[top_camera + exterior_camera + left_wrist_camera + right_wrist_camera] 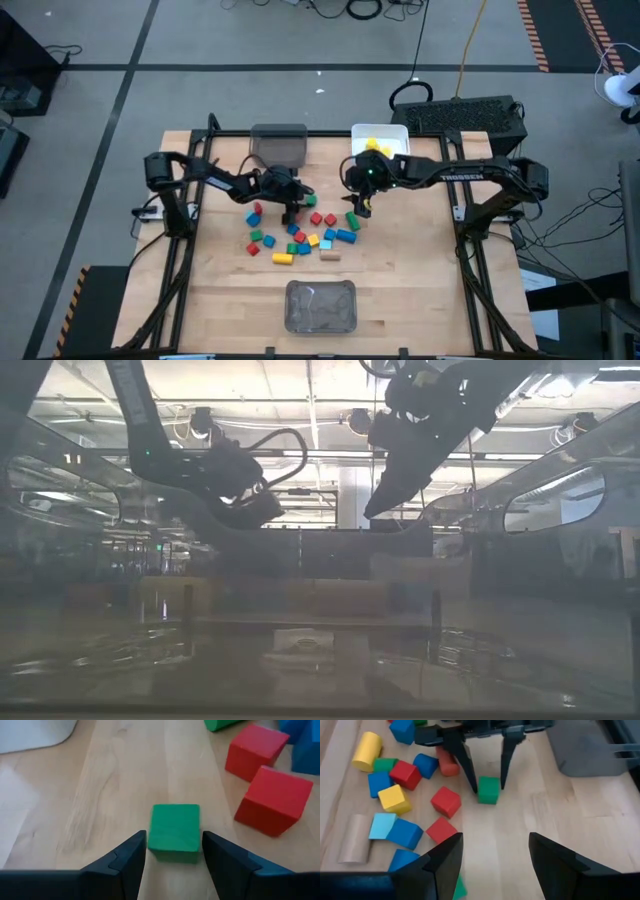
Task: Sort blocks by size
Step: Put the green square block into the white bin
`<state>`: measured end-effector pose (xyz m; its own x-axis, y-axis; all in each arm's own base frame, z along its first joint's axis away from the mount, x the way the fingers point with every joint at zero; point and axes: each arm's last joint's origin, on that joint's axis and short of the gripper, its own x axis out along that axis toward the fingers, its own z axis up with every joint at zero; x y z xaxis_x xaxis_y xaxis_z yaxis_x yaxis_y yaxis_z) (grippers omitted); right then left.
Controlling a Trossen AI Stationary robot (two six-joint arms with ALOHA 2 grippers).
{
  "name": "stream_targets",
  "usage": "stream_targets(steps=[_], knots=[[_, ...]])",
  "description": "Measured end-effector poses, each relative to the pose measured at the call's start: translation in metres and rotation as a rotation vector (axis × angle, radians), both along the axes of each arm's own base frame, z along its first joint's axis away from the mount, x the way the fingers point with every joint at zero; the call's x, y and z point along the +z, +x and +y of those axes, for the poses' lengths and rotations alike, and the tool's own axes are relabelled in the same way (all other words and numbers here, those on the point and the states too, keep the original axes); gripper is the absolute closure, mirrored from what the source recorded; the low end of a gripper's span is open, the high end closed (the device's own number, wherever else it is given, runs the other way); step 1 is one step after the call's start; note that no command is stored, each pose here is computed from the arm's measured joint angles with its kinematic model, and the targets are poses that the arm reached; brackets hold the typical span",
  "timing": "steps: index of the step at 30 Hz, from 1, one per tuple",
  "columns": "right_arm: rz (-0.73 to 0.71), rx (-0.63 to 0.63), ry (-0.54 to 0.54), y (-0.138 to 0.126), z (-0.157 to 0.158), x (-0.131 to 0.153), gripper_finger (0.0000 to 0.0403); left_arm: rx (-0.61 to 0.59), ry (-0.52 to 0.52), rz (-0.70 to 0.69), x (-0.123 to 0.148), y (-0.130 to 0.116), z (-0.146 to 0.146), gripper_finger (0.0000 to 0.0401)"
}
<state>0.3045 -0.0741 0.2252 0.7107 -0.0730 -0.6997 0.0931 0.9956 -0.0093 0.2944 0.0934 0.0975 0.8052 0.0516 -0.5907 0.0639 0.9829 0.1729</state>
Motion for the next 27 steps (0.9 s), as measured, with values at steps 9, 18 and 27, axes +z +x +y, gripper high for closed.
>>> stream_targets(steps=[9,18,27], knots=[[0.019,0.029,0.0,0.001,0.012,-0.001,0.019,0.037,-0.043,0.014,-0.001,0.007,0.003,0.0208],[0.019,0.02,-0.102,0.007,0.021,-0.012,0.019,0.1,-0.112,0.011,0.0,0.007,0.004,0.0262],[-0.013,0.109,-0.233,0.011,0.03,-0.01,0.019,0.121,-0.266,-0.093,0.029,0.006,0.003,0.0262]])
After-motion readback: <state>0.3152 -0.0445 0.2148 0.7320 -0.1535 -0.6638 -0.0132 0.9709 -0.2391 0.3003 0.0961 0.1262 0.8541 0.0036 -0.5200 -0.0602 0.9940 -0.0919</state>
